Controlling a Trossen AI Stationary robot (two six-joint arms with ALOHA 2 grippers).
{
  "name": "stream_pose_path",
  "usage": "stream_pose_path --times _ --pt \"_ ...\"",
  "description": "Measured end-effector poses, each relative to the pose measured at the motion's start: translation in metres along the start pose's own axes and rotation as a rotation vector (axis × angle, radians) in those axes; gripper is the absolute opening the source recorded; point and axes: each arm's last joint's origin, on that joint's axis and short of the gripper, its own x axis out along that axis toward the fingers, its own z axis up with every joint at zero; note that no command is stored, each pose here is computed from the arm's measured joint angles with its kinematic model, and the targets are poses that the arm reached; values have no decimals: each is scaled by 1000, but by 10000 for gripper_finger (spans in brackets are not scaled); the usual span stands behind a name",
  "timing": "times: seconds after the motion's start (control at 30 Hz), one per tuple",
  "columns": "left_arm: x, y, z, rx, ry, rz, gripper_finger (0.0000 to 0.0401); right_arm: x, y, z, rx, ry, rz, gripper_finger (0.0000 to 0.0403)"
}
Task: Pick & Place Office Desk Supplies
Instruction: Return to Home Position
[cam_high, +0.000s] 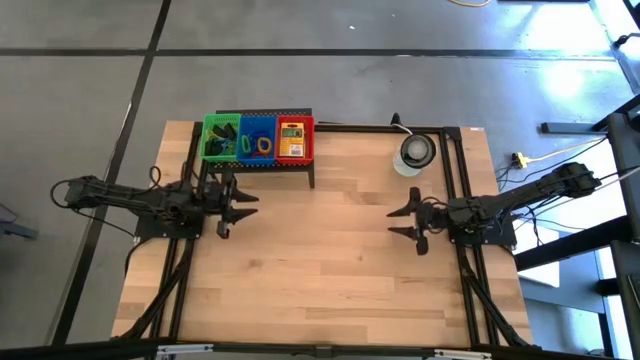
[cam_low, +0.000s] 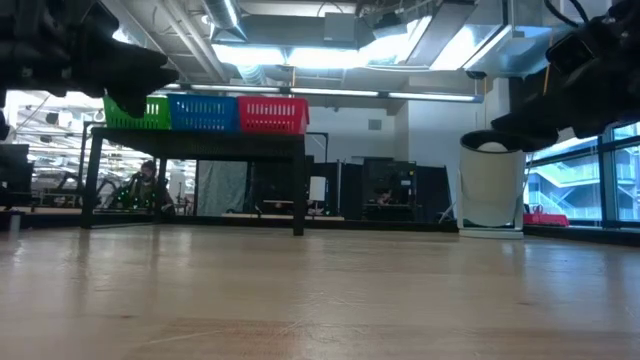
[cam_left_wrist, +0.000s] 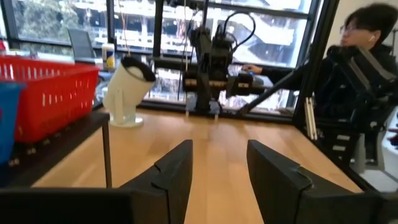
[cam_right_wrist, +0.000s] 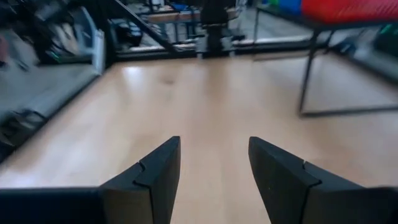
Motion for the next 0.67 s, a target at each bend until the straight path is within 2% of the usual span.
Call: stream_pose_path --times 0.1,0.2,0.67 --pt "0 0 -3 -21 27 3 146 0 -1 0 -118 -4 -46 192" --pt "0 0 -4 -28 38 5 146 0 -2 0 -177 -3 -64 192" --pt "0 0 -4 -28 38 3 146 0 -2 0 -181 -3 -57 192"
